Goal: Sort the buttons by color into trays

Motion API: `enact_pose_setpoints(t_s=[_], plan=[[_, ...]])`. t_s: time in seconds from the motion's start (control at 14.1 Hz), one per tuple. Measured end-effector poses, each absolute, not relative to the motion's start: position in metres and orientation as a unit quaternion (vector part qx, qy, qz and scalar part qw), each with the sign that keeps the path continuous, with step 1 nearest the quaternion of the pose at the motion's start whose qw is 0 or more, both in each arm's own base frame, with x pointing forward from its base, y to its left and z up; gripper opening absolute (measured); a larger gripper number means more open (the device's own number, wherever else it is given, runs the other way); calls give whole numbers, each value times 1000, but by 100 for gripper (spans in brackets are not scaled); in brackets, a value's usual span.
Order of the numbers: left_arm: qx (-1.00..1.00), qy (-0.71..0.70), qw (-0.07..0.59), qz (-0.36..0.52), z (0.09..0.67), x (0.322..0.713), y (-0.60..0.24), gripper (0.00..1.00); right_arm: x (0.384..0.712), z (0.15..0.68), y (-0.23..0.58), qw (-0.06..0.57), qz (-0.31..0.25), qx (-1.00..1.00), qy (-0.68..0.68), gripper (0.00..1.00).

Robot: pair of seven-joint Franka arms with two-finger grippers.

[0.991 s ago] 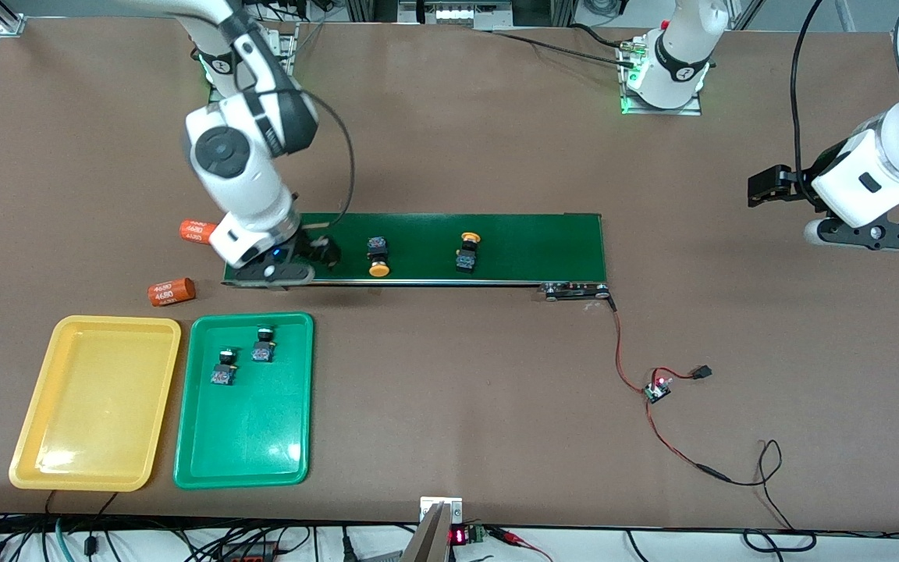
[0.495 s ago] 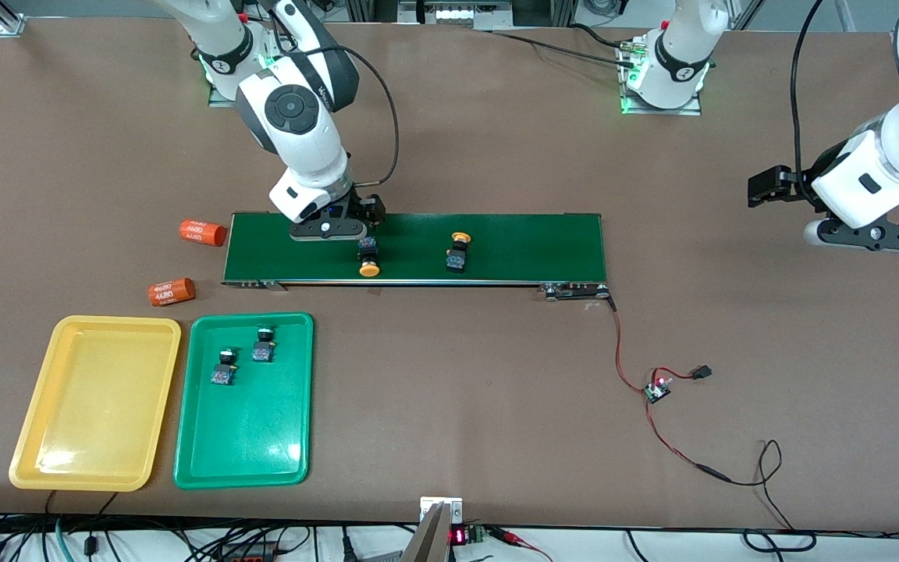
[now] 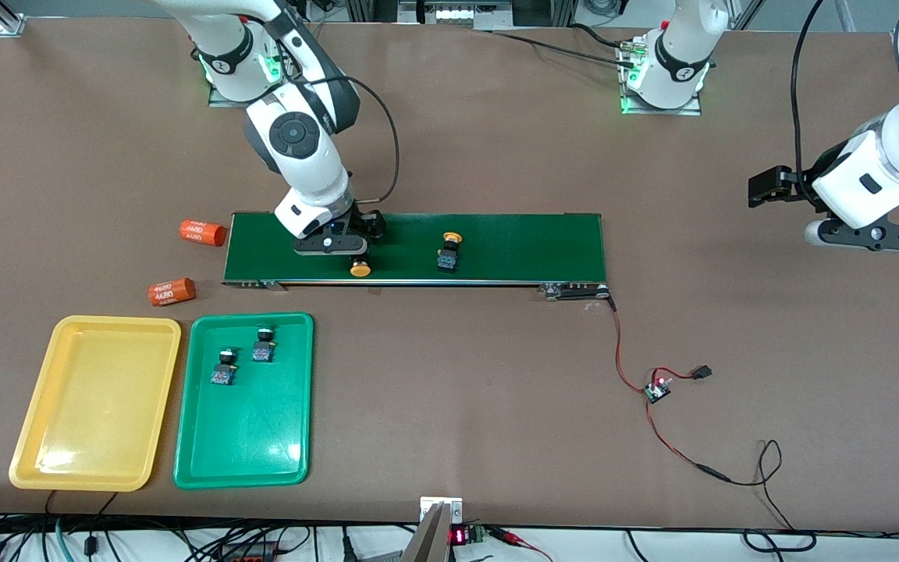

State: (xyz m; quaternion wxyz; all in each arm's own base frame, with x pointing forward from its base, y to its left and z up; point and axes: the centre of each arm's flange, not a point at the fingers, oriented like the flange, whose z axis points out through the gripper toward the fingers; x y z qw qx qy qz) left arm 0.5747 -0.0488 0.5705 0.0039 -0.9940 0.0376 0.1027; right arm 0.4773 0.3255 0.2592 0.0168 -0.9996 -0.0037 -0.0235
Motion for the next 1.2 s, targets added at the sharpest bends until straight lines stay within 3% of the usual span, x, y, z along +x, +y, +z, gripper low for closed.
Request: enact_pose_setpoints(t_s=[0.07,0.42,0.71,0.92,1.2], plan=[[-994,38,4,103,570,575,-49,100,478,254,325,17,-23,-1000,-3,91],[-994,37,4,103,570,575,-48,100,483,248,318,15,-22,-1000,4,41],[-994,37,4,104,569,575,-48,100,502,262,304,16,-38,-999,8,41],[-994,37,4,104,569,575,-48,100,550,309,258,-6,-37,-999,-5,41],[-994,37,4,104,569,575,-48,100,613,349,126,-22,-29,-999,-28,41]])
